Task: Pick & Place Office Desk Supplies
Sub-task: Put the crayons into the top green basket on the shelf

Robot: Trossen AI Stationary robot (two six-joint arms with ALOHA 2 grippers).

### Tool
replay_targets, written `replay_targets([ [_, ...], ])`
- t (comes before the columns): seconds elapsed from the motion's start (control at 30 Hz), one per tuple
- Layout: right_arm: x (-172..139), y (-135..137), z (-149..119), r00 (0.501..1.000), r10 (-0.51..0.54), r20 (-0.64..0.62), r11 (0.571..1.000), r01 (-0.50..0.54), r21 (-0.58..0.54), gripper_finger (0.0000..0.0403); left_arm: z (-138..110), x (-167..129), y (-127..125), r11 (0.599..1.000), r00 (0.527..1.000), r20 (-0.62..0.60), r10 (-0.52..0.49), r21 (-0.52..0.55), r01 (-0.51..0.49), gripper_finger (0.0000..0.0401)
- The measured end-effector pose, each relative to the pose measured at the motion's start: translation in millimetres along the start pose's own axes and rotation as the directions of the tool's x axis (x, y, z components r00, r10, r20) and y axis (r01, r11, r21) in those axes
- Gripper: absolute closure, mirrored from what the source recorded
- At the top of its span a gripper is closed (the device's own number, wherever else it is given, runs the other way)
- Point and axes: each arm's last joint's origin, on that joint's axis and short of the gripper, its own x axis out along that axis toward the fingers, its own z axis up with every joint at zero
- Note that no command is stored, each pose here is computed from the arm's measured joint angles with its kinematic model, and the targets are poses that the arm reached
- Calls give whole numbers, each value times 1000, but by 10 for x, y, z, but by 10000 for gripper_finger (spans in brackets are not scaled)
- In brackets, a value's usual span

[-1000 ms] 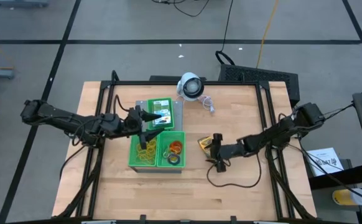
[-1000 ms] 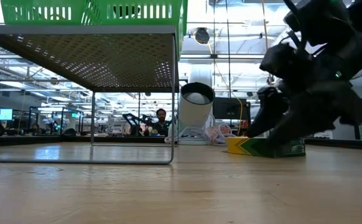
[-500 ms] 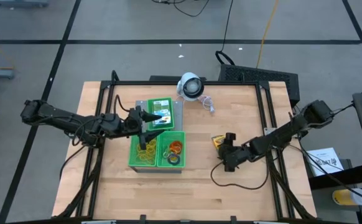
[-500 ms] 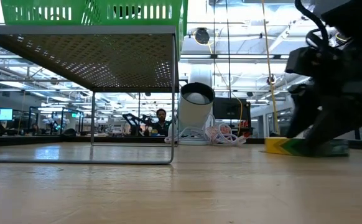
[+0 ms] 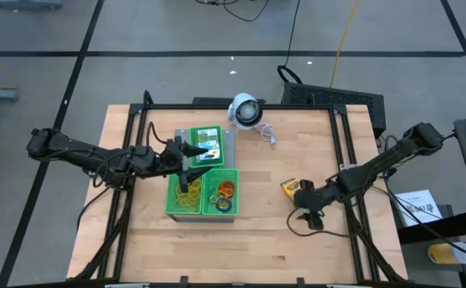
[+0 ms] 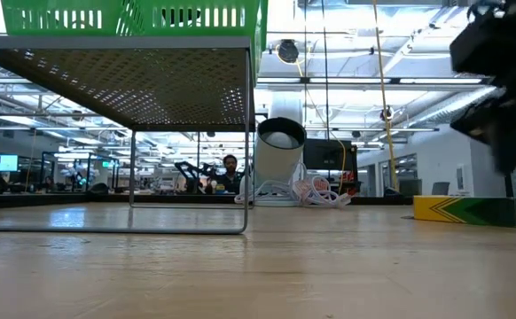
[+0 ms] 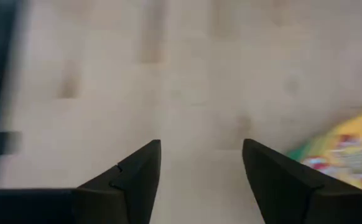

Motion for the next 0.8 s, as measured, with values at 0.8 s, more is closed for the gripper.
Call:
replay_targets([
  [0.8, -17, -36, -153, 967, 204, -149, 868, -108, 485, 205, -1, 1, 0, 1000, 1000, 0, 0, 7, 0, 79],
])
